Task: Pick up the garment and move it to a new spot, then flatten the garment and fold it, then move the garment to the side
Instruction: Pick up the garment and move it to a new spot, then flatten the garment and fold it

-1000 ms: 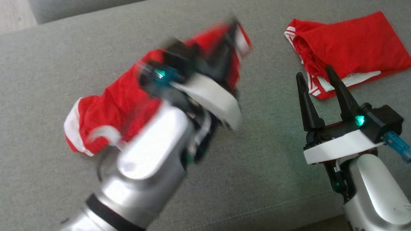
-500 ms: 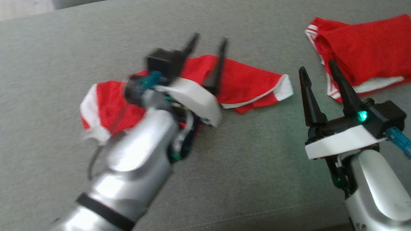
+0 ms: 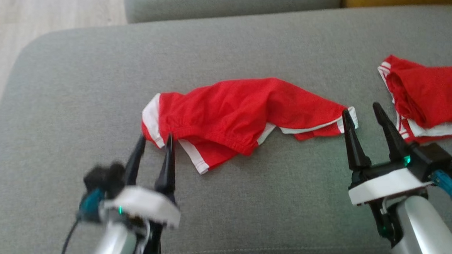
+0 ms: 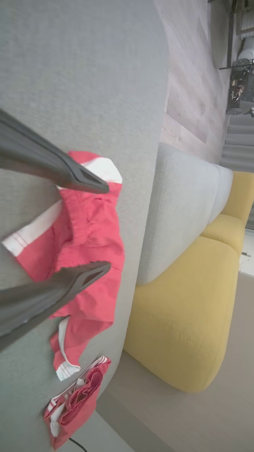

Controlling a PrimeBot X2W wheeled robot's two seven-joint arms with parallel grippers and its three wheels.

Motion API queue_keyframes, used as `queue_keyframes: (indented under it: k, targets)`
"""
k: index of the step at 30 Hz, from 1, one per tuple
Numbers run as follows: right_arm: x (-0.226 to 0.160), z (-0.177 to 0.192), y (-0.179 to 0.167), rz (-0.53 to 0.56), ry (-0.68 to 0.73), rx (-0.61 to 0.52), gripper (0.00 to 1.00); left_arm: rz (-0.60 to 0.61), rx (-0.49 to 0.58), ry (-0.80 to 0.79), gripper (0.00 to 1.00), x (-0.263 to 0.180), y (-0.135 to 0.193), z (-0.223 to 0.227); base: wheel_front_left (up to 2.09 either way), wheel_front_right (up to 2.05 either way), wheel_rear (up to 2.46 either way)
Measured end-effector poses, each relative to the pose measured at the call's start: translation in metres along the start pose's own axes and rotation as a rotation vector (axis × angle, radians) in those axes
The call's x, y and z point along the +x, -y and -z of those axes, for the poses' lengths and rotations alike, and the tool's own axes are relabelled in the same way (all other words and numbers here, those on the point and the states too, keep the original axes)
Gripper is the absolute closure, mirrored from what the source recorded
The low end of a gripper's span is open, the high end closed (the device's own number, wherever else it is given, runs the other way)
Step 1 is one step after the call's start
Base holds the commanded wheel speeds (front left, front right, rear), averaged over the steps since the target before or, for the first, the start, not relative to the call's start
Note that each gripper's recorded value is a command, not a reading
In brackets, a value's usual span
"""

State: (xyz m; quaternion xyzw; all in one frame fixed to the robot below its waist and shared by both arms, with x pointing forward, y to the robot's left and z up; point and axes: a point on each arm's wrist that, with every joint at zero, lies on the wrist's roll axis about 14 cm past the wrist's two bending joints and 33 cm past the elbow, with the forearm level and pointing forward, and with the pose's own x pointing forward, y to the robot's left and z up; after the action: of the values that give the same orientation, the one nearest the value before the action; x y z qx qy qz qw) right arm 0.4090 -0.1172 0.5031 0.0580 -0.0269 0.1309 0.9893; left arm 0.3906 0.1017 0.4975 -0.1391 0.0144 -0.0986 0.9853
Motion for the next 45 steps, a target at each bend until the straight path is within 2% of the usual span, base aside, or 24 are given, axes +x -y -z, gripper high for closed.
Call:
queue_keyframes:
  k: [5,9,13,21,25,34,43,45]
  targets:
    - [-0.003,-0.001,-0.008,-0.015,0.002,0.004,0.00,-0.046,-0.048,-0.025,0.00,-0.026,-0.005,0.016,0.00,0.00,0.00]
    - [-0.003,-0.002,-0.009,-0.018,0.003,0.003,0.00,-0.023,-0.061,-0.010,0.00,-0.027,0.005,0.015,0.00,0.00,0.00]
    - [-0.006,0.001,-0.006,-0.010,-0.005,0.003,0.00,0.046,-0.051,-0.036,0.00,-0.022,0.020,0.024,0.00,0.00,0.00]
    - [-0.012,0.011,0.009,0.035,-0.034,0.005,0.00,0.257,-0.014,-0.212,0.00,-0.012,0.069,0.075,0.00,0.00,0.00]
    - [-0.012,0.012,0.020,0.063,-0.038,0.002,0.00,0.319,0.013,-0.269,0.00,0.001,0.083,0.089,0.00,0.00,0.00]
    - [-0.012,0.014,0.042,0.122,-0.044,-0.008,0.00,0.323,0.040,-0.413,0.00,0.019,0.092,0.127,0.00,0.00,0.00]
    - [-0.017,0.018,0.051,0.151,-0.060,-0.010,0.00,0.354,0.021,-0.398,0.00,0.033,0.107,0.126,0.00,0.00,0.00]
    - [-0.018,0.018,0.052,0.154,-0.059,-0.011,0.00,0.359,0.019,-0.392,1.00,0.035,0.110,0.125,0.00,0.00,0.00]
